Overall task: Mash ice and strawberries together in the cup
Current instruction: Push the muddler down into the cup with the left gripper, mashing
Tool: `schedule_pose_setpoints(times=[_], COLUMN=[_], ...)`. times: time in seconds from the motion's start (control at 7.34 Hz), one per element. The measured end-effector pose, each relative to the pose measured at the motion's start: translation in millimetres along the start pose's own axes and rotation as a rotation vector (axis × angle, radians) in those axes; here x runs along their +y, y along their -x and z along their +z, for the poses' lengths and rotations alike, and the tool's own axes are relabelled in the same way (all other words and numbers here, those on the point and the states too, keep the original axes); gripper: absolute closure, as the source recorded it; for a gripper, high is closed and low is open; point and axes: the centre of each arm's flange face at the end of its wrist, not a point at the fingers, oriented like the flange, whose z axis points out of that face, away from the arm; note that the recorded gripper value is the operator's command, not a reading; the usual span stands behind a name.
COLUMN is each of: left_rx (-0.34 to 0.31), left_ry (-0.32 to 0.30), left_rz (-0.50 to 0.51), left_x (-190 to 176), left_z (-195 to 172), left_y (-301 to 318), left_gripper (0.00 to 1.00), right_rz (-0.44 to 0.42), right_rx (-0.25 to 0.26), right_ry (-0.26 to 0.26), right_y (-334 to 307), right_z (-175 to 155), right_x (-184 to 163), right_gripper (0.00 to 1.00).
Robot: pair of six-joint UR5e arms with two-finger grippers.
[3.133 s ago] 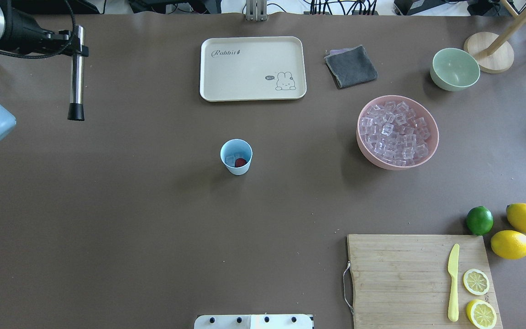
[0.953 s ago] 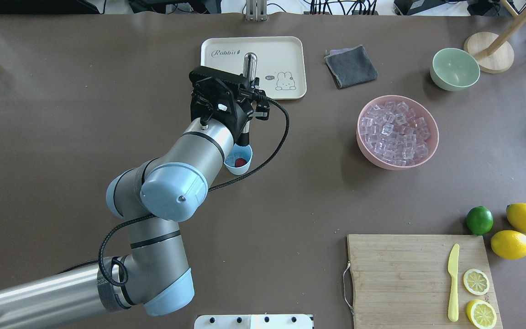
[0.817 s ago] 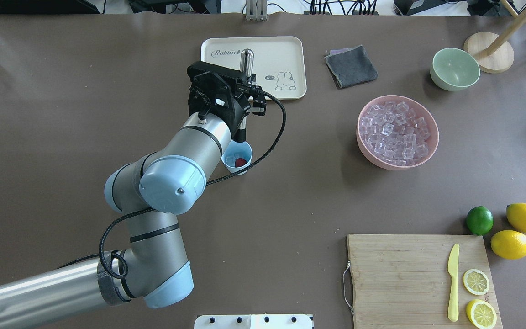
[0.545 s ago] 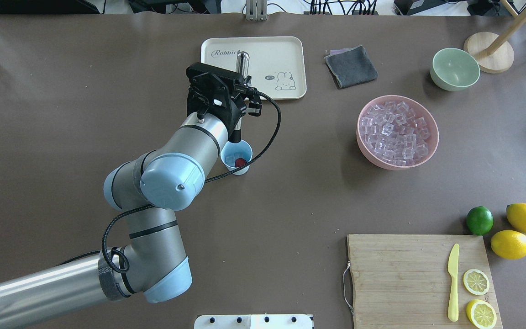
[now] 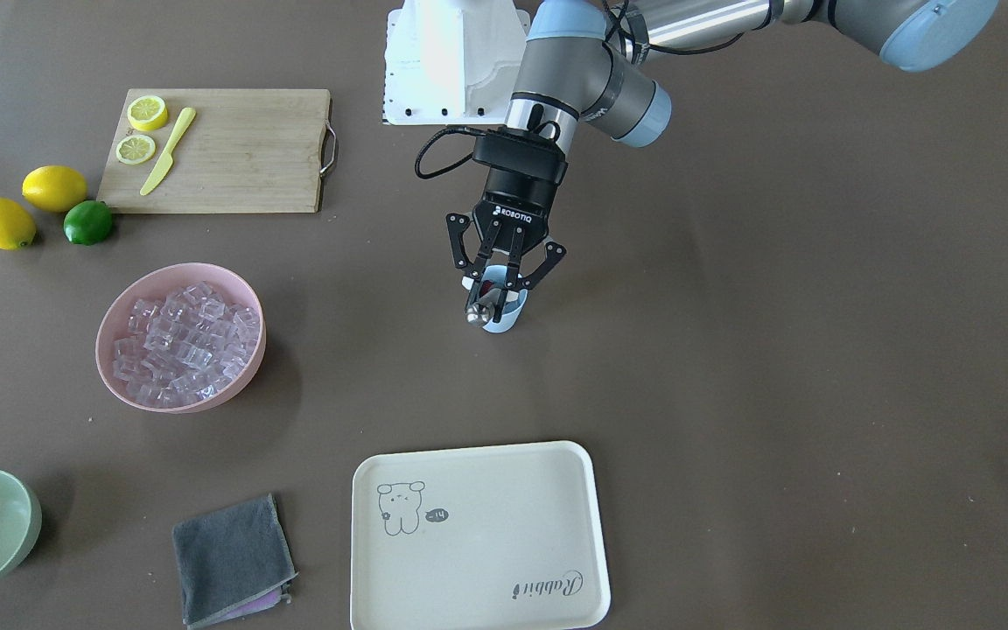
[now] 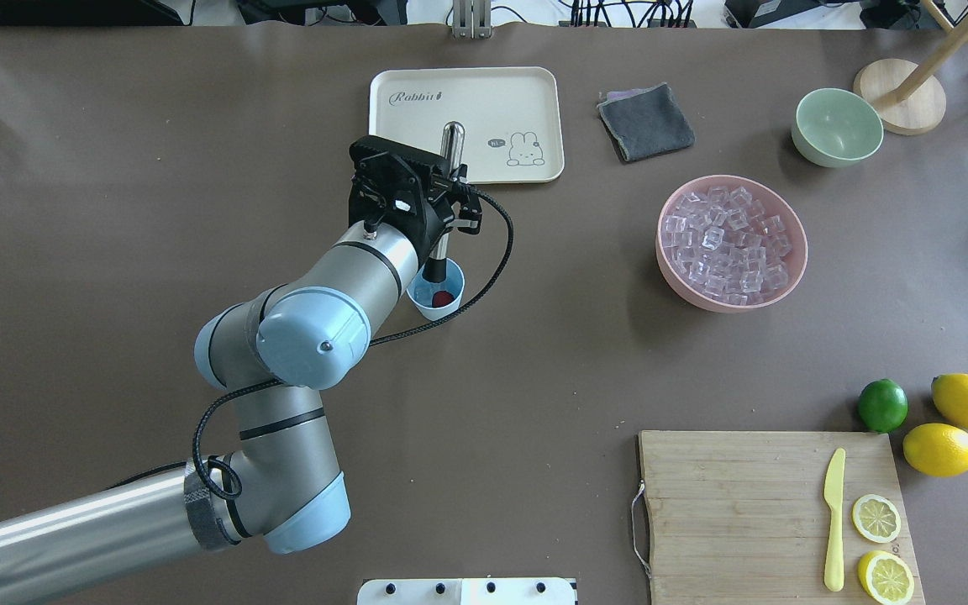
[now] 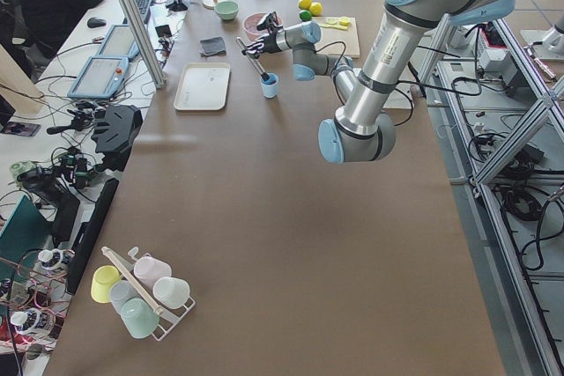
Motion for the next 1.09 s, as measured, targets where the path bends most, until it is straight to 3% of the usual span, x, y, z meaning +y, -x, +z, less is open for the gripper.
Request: schedule_pose_setpoints(times=[0.14,0.68,1.09], left_rx=[0.003,0.066,0.076], left_ry=[0.004,0.034,0.053], left_rz=[0.003,0.009,0.008], left_x=[-2.4,-80.5,-60.8], left_z=[1.2,14.3,14.2], left_y=[3.3,51.1,33.9], left_gripper=[1.00,1.00,1.00], right_rz=[-0.001,-0.002,0.002], right_rx=[0.001,0.002,0.002], right_ry=[-0.002,-0.003,-0.003], right_y=[0.0,-4.0,-8.9], right_z=[-0.7,-1.0,0.6], right_x=[-1.6,-10.3,-16.6], right_gripper=[0.01,0.01,0.01])
